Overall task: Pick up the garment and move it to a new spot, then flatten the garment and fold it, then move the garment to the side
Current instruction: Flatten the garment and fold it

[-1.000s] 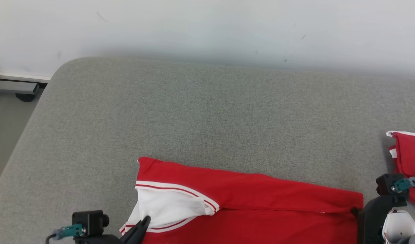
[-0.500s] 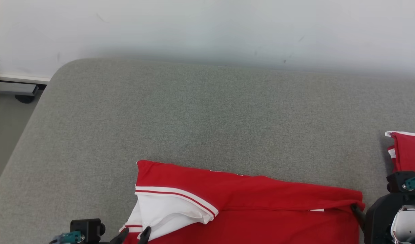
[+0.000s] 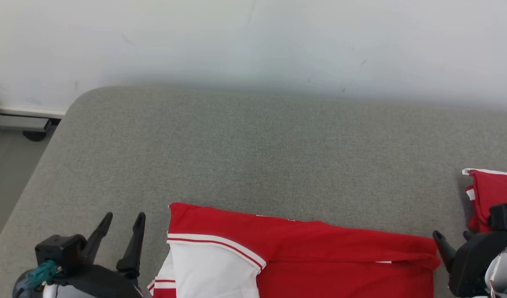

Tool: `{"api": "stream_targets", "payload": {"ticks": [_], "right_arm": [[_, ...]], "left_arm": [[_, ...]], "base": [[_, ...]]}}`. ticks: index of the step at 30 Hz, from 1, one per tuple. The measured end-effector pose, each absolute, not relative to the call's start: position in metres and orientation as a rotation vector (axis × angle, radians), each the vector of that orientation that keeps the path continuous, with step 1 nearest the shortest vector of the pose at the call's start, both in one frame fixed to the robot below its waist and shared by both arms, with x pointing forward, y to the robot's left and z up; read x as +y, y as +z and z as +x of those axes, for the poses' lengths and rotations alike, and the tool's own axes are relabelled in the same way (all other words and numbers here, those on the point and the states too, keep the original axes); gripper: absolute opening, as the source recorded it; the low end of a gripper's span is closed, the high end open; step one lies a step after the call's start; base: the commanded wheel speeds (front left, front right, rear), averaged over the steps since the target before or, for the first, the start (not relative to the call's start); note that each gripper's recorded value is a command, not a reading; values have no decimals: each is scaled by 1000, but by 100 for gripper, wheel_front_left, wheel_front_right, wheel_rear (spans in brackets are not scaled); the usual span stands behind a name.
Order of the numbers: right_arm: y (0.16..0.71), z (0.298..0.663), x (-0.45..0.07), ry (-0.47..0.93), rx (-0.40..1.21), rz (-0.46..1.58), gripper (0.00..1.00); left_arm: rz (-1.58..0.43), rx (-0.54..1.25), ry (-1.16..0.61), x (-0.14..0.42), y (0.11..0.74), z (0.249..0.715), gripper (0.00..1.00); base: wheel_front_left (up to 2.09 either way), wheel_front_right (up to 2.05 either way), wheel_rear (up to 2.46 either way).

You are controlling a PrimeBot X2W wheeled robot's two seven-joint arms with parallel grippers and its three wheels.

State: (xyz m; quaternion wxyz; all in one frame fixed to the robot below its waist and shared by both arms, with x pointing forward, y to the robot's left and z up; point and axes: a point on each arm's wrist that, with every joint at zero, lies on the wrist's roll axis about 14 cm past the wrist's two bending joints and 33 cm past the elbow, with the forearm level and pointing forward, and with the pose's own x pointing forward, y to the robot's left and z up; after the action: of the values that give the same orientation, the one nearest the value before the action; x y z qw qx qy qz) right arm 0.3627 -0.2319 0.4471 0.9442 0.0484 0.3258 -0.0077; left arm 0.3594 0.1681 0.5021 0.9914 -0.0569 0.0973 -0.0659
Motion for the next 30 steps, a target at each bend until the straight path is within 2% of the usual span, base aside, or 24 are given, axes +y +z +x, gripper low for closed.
{"api": "stream_targets", "payload": {"ticks": [6,12,21,30], "right_arm": [[462,357,-219,-20,553,190,100],[489,354,-223,-65,374,261,100],[517,349,-229,-119,176,326,100],[524,337,-234,-156,78,356,100]], "left_arm": [[-118,28,-111,172,537,365,100],[-99,-25,-119,165,544,366,100],[-73,-68,-131,162,551,373,100],[-71,-16,-133,160,538,374,100]], "base": [[0,0,0],[0,0,0],[0,0,0],[0,0,0]]}}
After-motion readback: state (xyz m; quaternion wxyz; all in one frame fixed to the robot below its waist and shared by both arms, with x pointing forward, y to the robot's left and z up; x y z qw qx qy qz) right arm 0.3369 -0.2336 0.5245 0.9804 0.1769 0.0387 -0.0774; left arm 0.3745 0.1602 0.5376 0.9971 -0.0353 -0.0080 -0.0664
